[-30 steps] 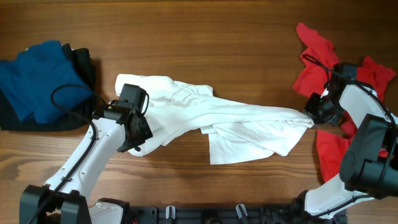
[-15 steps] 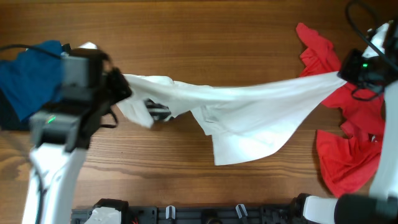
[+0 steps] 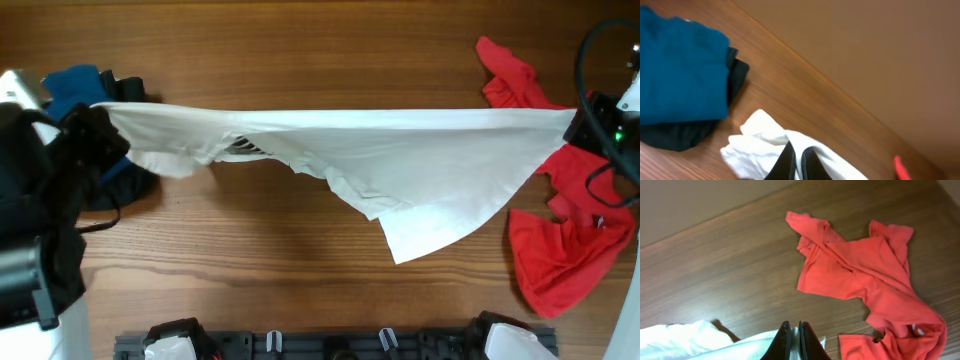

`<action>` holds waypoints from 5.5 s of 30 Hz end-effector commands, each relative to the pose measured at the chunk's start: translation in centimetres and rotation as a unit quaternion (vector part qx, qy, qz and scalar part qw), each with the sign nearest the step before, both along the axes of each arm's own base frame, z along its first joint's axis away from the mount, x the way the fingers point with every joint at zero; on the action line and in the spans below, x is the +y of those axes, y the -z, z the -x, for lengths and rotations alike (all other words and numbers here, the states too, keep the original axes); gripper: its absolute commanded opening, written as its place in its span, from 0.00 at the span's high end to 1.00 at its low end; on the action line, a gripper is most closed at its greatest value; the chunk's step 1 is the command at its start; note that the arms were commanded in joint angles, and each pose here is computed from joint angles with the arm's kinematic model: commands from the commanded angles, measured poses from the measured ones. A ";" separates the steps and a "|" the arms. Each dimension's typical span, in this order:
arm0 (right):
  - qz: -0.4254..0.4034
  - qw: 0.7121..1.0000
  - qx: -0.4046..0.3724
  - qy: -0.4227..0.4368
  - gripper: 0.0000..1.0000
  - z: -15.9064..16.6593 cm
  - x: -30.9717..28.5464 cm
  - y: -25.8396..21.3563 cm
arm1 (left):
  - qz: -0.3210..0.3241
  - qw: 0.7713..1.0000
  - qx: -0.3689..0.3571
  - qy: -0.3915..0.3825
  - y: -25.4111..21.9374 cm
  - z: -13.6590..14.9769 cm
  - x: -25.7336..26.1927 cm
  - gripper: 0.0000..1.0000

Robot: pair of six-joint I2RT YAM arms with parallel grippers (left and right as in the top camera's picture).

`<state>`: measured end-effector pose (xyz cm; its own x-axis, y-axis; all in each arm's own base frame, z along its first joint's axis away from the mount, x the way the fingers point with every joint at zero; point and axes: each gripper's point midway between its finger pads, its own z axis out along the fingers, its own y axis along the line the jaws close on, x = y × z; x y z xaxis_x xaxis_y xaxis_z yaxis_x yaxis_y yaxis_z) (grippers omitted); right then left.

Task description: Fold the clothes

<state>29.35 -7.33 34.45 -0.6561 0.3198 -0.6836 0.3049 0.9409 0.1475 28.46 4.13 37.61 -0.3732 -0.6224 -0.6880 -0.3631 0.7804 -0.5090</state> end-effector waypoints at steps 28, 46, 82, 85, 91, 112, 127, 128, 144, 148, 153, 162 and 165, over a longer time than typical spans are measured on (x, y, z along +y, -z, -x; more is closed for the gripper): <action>-0.073 0.982 0.122 -0.122 0.96 -14.6 4.3 12.6 | 0.034 0.969 0.111 0.219 13.1 -15.5 -8.8 0.96; -0.014 0.965 -0.251 -0.079 0.96 -20.3 2.8 -12.5 | -0.084 0.957 -0.255 0.114 -15.1 -20.4 -4.4 0.96; 0.027 0.977 -0.194 -0.079 0.96 -3.3 4.7 -15.7 | -0.056 0.986 0.005 0.157 -7.8 -0.8 -6.7 0.96; 0.044 0.970 -0.228 -0.066 0.96 -1.0 4.4 -17.8 | -0.063 0.986 -0.033 0.151 -9.8 1.4 -6.6 0.96; 0.060 0.966 -0.246 -0.045 0.96 -0.7 3.7 -18.9 | -0.072 0.984 -0.081 0.141 -12.0 2.1 -6.3 0.96; -0.086 0.994 -0.025 -0.068 0.96 -24.3 3.7 4.6 | -0.060 0.984 -0.028 0.164 3.1 -27.3 -8.0 0.96; 0.033 0.973 -0.230 0.007 0.96 -20.5 0.0 -13.1 | -0.080 0.960 -0.252 0.091 -18.7 -21.0 -2.9 0.96; 0.031 0.977 -0.210 0.006 0.96 -20.4 0.1 -12.0 | -0.073 0.970 -0.210 0.094 -16.6 -20.8 -2.9 0.96; -0.027 0.976 0.202 -0.078 0.96 -14.5 3.5 10.0 | 0.011 0.930 0.344 0.126 10.1 -11.7 -4.0 0.96; -0.031 0.958 0.271 -0.086 0.96 -12.2 3.8 12.9 | 0.015 0.904 0.405 0.139 13.6 -10.4 -4.5 0.96; -0.042 0.938 0.332 -0.086 0.96 -9.9 4.0 15.9 | 0.033 0.857 0.495 0.140 18.6 -7.4 -4.7 0.96; -0.062 0.895 0.431 -0.096 0.96 -5.7 4.6 21.4 | 0.052 0.778 0.608 0.150 26.4 -1.4 -4.9 0.96; -0.069 0.879 0.463 -0.094 0.96 -4.0 4.7 23.5 | 0.056 0.763 0.626 0.149 28.2 0.4 -5.0 0.96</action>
